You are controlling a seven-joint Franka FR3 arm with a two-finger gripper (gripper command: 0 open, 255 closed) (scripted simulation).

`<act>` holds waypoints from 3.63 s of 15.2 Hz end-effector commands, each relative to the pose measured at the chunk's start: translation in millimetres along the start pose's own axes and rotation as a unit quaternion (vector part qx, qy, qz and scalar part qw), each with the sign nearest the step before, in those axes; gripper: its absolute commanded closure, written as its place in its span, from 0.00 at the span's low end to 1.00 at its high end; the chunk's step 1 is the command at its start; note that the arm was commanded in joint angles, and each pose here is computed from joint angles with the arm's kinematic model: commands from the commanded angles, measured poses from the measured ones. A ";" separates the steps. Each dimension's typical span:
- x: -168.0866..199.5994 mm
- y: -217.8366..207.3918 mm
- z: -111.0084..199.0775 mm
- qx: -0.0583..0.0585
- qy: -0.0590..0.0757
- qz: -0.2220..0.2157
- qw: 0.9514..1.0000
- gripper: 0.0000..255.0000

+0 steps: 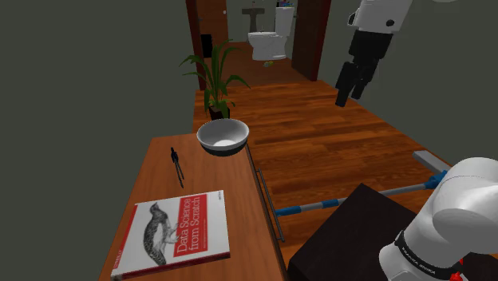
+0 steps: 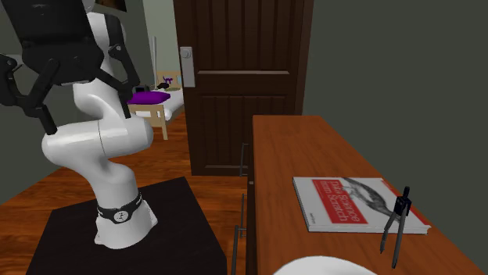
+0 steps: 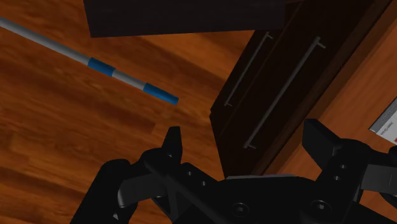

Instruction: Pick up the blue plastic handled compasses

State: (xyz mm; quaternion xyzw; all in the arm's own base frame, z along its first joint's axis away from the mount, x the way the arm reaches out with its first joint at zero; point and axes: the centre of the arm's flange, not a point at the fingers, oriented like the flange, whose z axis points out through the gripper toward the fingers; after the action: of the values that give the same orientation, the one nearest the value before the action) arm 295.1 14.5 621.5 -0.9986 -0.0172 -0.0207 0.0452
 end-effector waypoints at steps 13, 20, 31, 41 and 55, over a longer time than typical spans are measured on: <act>110.4 -118.1 33.5 -0.020 -0.013 -0.083 0.996 0.00; 164.9 -194.2 56.5 -0.031 -0.020 -0.131 0.991 0.00; 234.4 -322.2 97.9 -0.049 -0.032 -0.205 0.977 0.00; 265.1 -400.4 141.0 -0.059 -0.039 -0.249 0.966 0.00; 263.5 -398.7 164.1 -0.059 -0.039 -0.249 0.966 1.00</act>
State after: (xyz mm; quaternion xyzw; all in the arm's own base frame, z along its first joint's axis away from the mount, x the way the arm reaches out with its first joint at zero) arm 550.5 434.6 505.5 -0.9639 -0.2655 0.0063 -0.0211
